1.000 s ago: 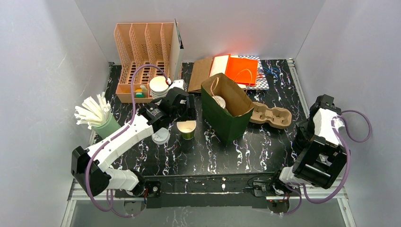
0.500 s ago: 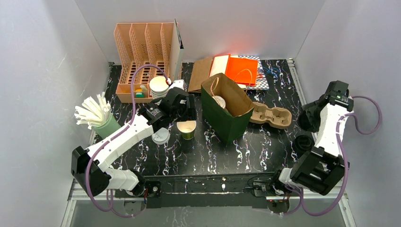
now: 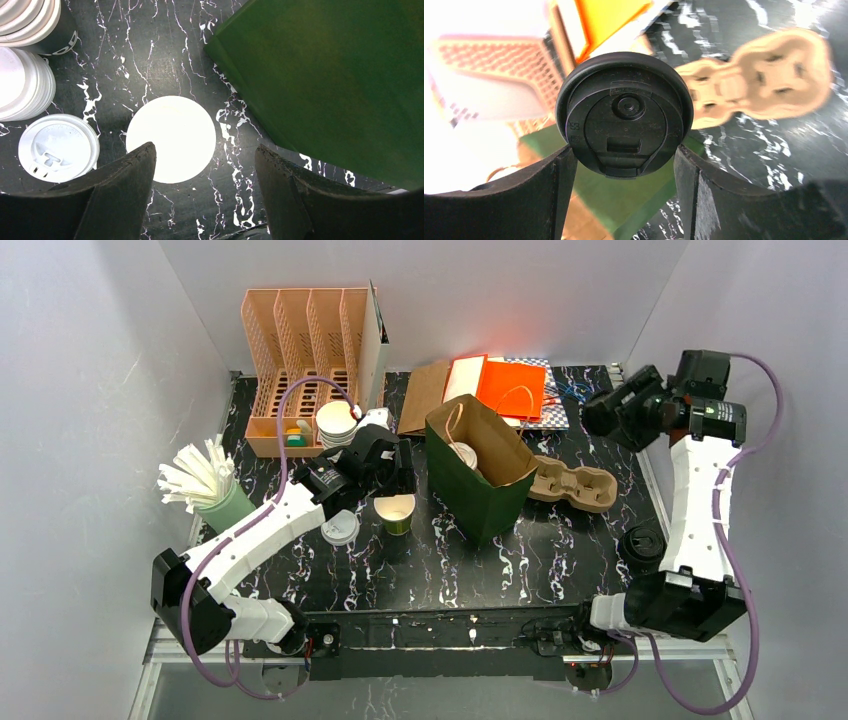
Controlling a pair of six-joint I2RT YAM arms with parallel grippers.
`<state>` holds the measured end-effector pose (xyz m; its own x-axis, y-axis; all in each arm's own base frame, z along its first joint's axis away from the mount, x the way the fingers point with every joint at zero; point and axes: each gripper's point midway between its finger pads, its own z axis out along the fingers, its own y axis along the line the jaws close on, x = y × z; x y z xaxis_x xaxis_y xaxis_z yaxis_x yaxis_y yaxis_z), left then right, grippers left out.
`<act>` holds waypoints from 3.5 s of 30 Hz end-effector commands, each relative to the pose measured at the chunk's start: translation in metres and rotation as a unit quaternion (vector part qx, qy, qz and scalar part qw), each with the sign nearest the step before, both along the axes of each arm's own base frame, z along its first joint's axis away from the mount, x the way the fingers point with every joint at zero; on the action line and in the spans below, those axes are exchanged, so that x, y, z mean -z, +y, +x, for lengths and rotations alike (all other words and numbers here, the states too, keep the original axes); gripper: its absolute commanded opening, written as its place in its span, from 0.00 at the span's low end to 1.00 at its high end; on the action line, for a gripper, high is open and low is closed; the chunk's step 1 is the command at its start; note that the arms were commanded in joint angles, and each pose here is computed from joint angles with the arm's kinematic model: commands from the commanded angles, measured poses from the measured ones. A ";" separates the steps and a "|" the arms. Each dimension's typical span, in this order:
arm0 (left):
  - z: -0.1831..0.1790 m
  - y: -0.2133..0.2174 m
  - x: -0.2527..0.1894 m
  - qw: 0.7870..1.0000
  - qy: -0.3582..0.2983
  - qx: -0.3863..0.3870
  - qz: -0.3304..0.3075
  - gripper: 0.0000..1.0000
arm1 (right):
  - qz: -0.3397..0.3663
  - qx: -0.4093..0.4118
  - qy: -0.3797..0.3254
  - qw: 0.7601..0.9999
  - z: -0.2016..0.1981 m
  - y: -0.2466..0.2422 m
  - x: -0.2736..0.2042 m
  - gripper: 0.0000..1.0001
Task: Pack the takeout coffee
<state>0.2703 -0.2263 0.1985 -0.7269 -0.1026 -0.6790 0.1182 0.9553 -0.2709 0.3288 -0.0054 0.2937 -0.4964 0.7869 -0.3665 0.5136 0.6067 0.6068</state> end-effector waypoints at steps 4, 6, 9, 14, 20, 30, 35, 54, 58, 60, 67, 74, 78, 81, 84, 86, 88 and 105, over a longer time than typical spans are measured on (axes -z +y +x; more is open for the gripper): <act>0.001 0.006 -0.015 0.999 -0.018 -0.024 -0.014 0.69 | -0.004 -0.180 -0.203 0.962 0.007 0.094 -0.108 0.59; 0.002 0.008 -0.017 0.999 -0.020 -0.030 -0.012 0.69 | -0.017 -0.214 -0.238 0.947 0.001 0.113 -0.122 0.58; 0.002 0.012 -0.017 0.999 -0.023 -0.038 -0.007 0.69 | -0.030 -0.267 -0.267 0.925 -0.011 0.139 -0.131 0.56; 0.001 0.020 -0.021 0.998 -0.030 -0.049 0.002 0.69 | -0.079 -0.349 -0.301 0.884 -0.032 0.190 -0.139 0.53; 0.000 0.040 -0.031 0.996 -0.047 -0.073 0.026 0.69 | -0.112 -0.449 -0.318 0.827 -0.062 0.263 -0.127 0.52; -0.023 0.113 -0.030 0.973 -0.025 -0.228 0.007 0.64 | -0.182 -0.558 -0.255 0.769 -0.093 0.353 -0.061 0.53; -0.033 0.132 -0.028 0.966 -0.021 -0.257 -0.008 0.64 | -0.180 -0.567 -0.218 0.774 -0.101 0.351 -0.036 0.54; -0.050 0.080 -0.017 0.997 0.017 -0.061 -0.038 0.54 | -0.249 -0.621 -0.052 0.742 -0.243 0.270 0.136 0.75; -0.062 0.083 -0.010 0.997 0.034 -0.054 -0.036 0.54 | -0.275 -0.637 -0.039 0.719 -0.258 0.273 0.168 0.76; -0.066 0.089 -0.010 0.997 0.038 -0.062 -0.030 0.54 | -0.289 -0.639 -0.031 0.712 -0.260 0.280 0.186 0.74; -0.077 0.106 -0.021 0.996 0.036 -0.078 -0.010 0.54 | -0.327 -0.608 -0.029 0.723 -0.245 0.291 0.229 0.67; -0.077 0.112 -0.028 0.996 0.029 -0.079 0.001 0.54 | -0.377 -0.596 -0.027 0.708 -0.231 0.294 0.254 0.57; -0.075 0.113 -0.030 0.996 0.026 -0.081 0.009 0.54 | -0.390 -0.606 -0.023 0.693 -0.230 0.298 0.263 0.51; -0.074 0.114 -0.031 0.996 0.025 -0.084 0.011 0.54 | -0.393 -0.610 -0.022 0.687 -0.229 0.300 0.266 0.42; -0.074 0.115 -0.030 0.996 0.025 -0.087 0.010 0.54 | -0.380 -0.620 -0.028 0.686 -0.232 0.307 0.263 0.30; -0.074 0.115 -0.027 0.996 0.025 -0.089 0.009 0.54 | -0.370 -0.627 -0.032 0.685 -0.234 0.314 0.258 0.20; -0.074 0.115 -0.026 0.995 0.027 -0.091 0.007 0.54 | -0.357 -0.632 -0.041 0.687 -0.234 0.325 0.246 0.12; -0.079 0.021 -0.087 0.972 0.010 0.055 -0.228 0.76 | 0.100 -0.590 -0.261 0.757 -0.191 0.376 -0.038 0.01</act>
<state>0.1928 -0.1720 0.2444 -0.7736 -0.2407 -0.5862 0.1096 0.8603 -0.4979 0.1253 0.3828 0.2478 -0.6678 -0.2263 -0.7091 -0.6974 0.5233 0.4897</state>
